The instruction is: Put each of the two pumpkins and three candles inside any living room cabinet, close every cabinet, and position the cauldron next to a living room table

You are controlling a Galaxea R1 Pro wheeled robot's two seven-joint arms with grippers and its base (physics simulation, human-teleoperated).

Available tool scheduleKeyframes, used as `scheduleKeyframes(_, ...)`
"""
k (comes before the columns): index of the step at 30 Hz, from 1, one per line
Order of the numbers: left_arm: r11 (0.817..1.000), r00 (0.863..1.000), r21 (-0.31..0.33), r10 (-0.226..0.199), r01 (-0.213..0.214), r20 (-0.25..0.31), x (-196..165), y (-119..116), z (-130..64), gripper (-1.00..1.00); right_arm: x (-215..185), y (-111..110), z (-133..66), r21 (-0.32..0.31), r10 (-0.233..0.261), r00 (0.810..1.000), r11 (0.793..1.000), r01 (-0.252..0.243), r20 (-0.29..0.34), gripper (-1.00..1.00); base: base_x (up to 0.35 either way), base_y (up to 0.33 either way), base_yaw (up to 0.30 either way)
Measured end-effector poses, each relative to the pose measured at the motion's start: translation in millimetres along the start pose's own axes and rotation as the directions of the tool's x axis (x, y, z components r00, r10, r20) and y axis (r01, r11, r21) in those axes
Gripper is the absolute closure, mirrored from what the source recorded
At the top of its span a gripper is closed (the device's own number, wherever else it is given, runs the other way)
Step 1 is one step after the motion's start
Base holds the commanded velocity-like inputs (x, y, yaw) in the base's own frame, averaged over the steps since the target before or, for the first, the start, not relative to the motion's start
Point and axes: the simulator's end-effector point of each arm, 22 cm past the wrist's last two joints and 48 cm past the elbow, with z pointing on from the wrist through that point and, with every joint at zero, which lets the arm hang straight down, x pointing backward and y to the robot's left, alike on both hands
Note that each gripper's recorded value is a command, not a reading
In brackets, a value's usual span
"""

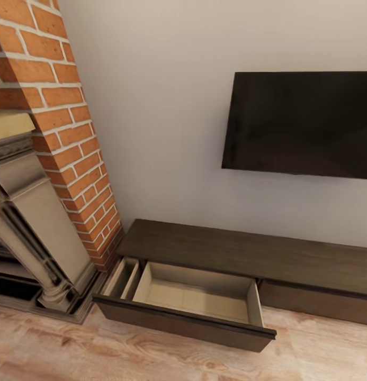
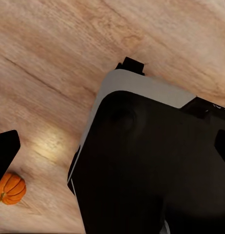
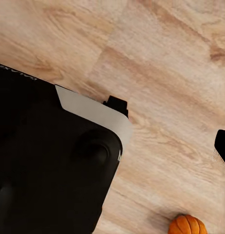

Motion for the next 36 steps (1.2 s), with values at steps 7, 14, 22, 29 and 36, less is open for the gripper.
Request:
scheduleKeyframes(7,1.000,1.000,0.002,0.001,-0.001,-0.001,0.5,-1.5,-0.2,-1.00,0.2,0.1,0.0,0.000,-0.001,1.000,1.000,0.001,-0.001,-1.00,0.000,0.000,0.290)
scheduleKeyframes(14,1.000,1.000,0.002,0.001,-0.001,-0.002,0.9,-1.5,-0.2,-1.00,0.2,0.1,0.0,0.000,-0.001,1.000,1.000,0.001,-0.001,-1.00,0.000,0.000,0.290)
scheduleKeyframes(22,1.000,1.000,0.002,0.001,-0.001,-0.001,0.9,-1.5,-0.2,-1.00,0.2,0.1,0.0,0.000,-0.002,1.000,1.000,0.002,-0.001,-1.00,0.000,0.000,0.290)
scheduleKeyframes(29,1.000,1.000,0.002,0.001,-0.001,-0.001,0.8,-1.5,-0.2,-1.00,0.3,0.1,0.0,0.000,-0.003,1.000,1.000,0.003,-0.001,-1.00,0.000,0.000,0.290)
scheduleKeyframes(36,1.000,1.000,0.002,0.001,-0.001,-0.002,1.0,-1.5,-0.2,-1.00,0.6,0.2,0.0,-0.001,-0.004,1.000,1.000,0.004,-0.001,-1.00,0.000,0.000,0.290)
